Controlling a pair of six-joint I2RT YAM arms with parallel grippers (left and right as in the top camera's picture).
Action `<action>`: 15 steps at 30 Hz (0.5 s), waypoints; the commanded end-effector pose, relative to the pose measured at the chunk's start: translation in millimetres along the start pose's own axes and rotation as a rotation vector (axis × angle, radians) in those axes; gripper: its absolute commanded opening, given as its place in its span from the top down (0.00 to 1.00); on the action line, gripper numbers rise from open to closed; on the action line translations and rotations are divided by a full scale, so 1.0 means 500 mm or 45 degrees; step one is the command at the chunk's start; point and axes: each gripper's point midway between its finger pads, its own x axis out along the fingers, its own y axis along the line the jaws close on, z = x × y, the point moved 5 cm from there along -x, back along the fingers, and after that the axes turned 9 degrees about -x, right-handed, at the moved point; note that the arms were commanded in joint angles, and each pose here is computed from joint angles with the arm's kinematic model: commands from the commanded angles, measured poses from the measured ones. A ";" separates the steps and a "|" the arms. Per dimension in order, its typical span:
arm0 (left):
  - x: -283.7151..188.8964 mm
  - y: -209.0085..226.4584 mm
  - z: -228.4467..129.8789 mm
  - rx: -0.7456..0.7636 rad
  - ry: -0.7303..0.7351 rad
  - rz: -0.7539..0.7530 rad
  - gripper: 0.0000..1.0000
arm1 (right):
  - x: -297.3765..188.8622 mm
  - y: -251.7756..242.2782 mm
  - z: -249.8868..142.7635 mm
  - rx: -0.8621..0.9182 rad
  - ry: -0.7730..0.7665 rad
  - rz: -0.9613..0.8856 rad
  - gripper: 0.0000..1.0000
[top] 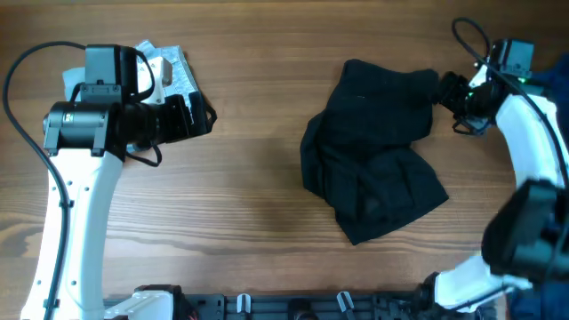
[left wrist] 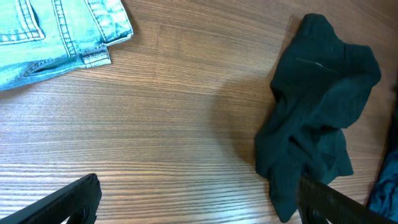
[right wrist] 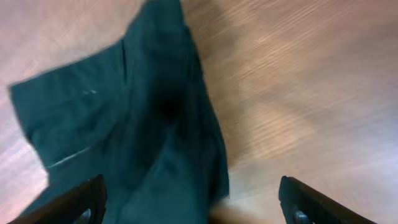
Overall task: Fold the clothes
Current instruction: 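Pull the dark trousers onto the table center with the right gripper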
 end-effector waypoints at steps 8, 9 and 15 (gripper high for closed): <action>-0.019 -0.012 0.010 0.034 -0.058 -0.019 0.00 | 0.120 0.244 -0.045 -0.469 0.089 0.943 0.95; -0.019 -0.013 0.013 0.037 -0.066 -0.023 0.00 | 0.080 0.297 -0.050 -0.611 0.041 0.991 0.95; -0.020 -0.017 0.023 0.049 -0.099 -0.036 0.00 | -0.120 0.460 -0.094 -1.056 -0.239 0.985 0.95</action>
